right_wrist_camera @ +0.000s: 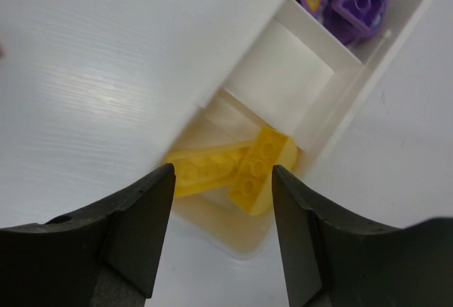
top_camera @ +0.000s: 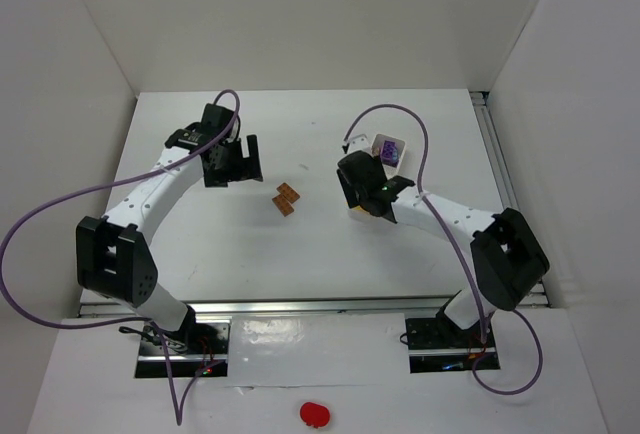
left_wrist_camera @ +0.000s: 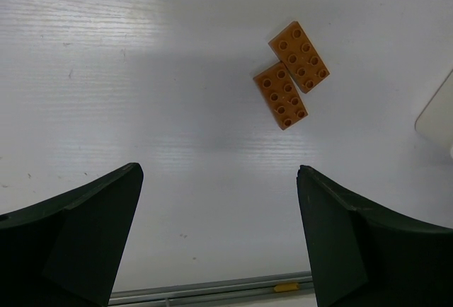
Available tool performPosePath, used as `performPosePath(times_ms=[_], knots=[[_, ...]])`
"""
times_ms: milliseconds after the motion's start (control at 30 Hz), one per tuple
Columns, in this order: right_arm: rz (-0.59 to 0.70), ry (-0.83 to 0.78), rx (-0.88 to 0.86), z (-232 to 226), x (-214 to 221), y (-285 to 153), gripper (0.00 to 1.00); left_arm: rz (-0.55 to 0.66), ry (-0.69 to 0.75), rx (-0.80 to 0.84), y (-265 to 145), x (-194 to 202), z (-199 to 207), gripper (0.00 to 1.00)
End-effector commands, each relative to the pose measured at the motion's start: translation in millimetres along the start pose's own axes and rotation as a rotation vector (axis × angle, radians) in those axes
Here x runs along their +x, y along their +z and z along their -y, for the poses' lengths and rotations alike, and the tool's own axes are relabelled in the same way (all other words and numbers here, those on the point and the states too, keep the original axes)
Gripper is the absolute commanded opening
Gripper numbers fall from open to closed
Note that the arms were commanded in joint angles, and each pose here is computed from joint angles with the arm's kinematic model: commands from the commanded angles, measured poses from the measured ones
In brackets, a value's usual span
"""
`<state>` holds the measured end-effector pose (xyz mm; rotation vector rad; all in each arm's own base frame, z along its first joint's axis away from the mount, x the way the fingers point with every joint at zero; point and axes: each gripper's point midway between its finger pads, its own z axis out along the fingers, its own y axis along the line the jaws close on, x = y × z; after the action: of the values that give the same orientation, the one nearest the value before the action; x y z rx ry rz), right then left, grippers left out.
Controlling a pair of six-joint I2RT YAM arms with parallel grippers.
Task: Sort the legos into containers by color
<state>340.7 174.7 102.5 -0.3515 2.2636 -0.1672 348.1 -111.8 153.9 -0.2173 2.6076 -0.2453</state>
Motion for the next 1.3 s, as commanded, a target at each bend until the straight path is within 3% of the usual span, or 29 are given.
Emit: performPosePath(times_ms=[0,200,333,800,1267], knots=[[0.131,0.041,-0.108,-28.4,-53.1,-30.6,0.64,0.046,-0.016,-0.039,-4.2,-15.1,-2.0,1.00],[0.097,-0.003,-0.303,-108.1,-50.0,-32.8,0.64,0.086,-0.050,-0.097,-12.2,-24.7,-13.8,1.00],[0.060,-0.033,-0.409,-152.3,-42.6,-24.3,0.75,0.113,-0.106,-0.112,-23.0,-27.9,-25.3,1.00],[0.008,-0.090,-0.405,-210.2,-53.0,43.7,0.77,0.148,-0.196,-0.167,-37.4,-24.5,-57.2,1.00],[-0.094,-0.058,-0.485,-229.5,-19.5,42.0,0.74,0.154,-0.231,-0.187,-40.6,-25.0,-74.9,1.00]])
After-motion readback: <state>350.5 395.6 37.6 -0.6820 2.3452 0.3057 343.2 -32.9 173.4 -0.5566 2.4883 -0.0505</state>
